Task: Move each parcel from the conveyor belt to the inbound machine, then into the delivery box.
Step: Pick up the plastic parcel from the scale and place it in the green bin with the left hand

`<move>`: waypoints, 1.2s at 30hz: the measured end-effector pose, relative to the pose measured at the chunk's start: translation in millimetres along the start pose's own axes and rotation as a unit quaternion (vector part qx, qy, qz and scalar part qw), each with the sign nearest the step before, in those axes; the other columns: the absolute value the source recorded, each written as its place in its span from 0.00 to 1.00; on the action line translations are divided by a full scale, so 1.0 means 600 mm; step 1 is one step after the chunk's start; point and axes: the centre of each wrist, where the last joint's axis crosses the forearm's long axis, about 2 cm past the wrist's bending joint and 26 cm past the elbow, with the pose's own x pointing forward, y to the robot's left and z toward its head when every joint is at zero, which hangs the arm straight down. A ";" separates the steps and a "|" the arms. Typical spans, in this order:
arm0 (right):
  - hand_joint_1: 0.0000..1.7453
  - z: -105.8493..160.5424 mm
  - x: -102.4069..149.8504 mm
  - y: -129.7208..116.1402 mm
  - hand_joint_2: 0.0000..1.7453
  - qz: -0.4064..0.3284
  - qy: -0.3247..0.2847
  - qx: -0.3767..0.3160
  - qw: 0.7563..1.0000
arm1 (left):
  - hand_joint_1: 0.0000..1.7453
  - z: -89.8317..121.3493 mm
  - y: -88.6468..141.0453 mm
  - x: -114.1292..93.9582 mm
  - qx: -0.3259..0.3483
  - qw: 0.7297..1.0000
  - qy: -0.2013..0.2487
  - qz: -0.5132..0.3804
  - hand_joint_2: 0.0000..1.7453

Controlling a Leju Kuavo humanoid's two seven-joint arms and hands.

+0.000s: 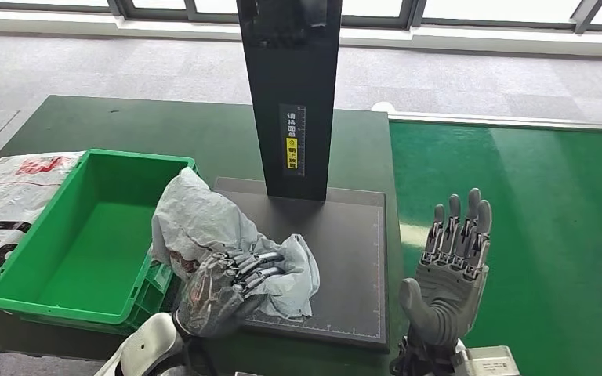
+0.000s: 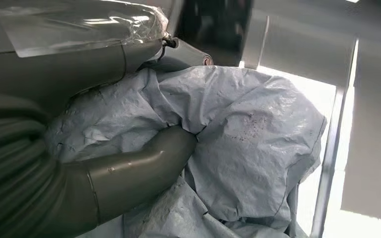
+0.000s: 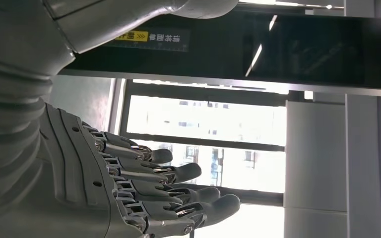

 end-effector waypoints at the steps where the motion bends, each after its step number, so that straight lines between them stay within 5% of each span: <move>1: 0.00 0.000 0.002 -0.001 1.00 0.000 -0.001 -0.001 1.000 | 1.00 -0.009 0.006 0.003 0.034 0.999 -0.007 0.005 1.00; 8: 0.00 -0.004 0.009 -0.002 1.00 0.001 -0.010 -0.006 1.000 | 1.00 -0.057 0.040 0.020 0.172 0.984 -0.038 0.020 1.00; 22: 0.00 -0.001 0.020 -0.006 1.00 0.003 -0.014 -0.007 1.000 | 1.00 -0.075 0.057 0.015 0.221 0.974 -0.039 0.023 1.00; 30: 0.00 0.002 0.022 -0.004 1.00 -0.001 -0.011 -0.006 1.000 | 1.00 -0.094 0.071 -0.092 0.220 0.972 0.076 -0.021 1.00; 36: 0.00 0.003 0.024 -0.001 1.00 -0.004 -0.010 -0.004 1.000 | 1.00 -0.089 0.072 -0.128 0.213 0.970 0.108 -0.037 1.00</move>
